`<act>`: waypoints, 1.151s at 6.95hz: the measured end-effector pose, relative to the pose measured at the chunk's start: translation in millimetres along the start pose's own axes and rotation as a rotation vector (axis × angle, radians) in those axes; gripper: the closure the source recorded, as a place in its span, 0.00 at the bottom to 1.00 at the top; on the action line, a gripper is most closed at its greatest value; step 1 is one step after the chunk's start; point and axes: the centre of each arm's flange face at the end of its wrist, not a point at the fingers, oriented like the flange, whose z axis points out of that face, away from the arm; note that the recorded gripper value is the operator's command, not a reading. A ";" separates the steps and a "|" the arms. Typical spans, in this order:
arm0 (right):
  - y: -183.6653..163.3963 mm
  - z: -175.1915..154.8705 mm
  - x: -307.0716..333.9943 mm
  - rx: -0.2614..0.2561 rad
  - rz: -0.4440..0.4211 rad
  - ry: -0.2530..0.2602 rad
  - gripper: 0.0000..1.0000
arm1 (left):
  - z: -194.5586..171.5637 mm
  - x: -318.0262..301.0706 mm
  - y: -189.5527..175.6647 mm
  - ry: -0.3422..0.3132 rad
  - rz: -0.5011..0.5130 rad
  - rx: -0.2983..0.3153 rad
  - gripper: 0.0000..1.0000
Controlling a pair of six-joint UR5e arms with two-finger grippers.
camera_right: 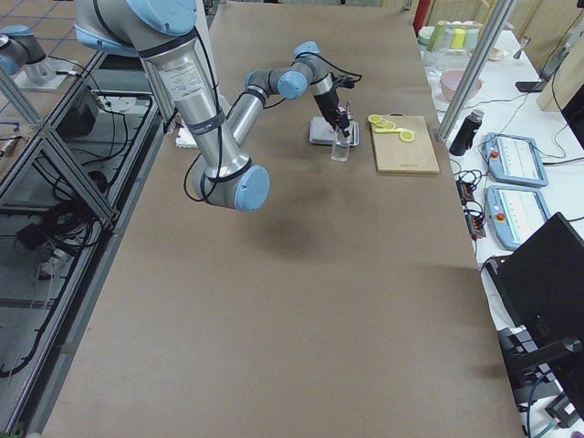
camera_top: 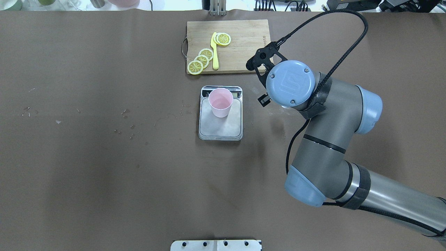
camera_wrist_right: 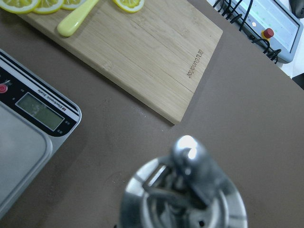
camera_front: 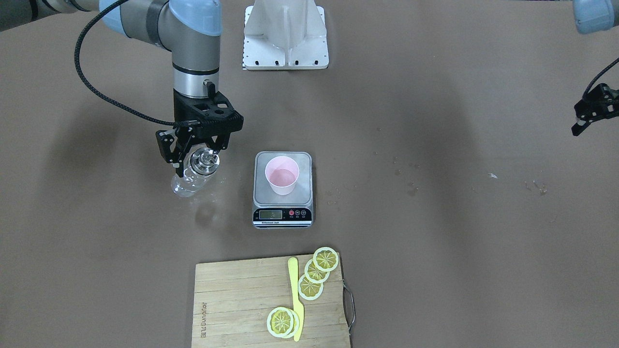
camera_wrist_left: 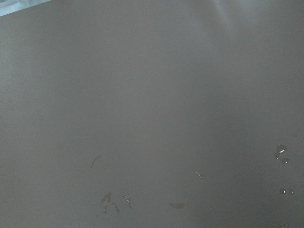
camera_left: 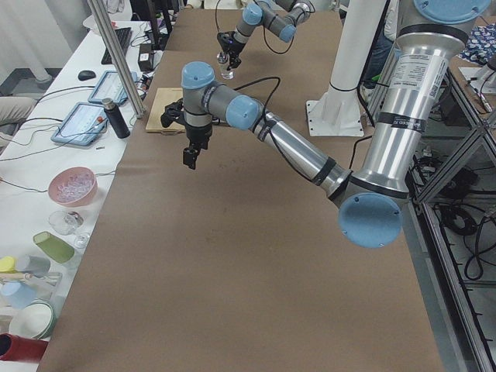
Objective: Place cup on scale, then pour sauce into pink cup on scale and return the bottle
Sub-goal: 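Lift the sauce bottle with the right gripper toward the pink cup, then move the bottle spout over the pink cup with the right gripper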
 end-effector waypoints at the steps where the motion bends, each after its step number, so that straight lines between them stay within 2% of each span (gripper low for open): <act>1: -3.4 -4.9 -9.2 -0.010 -0.013 0.015 1.00 | 8.5 -17.6 11.8 0.018 -0.001 0.003 0.03; 4: -16.2 -16.2 -31.7 -0.036 -0.047 0.056 1.00 | 16.8 -53.1 42.4 0.048 0.000 -0.004 0.03; 8: -44.8 -21.2 -50.4 -0.100 -0.132 0.141 1.00 | 21.2 -70.2 65.3 0.085 -0.014 -0.005 0.03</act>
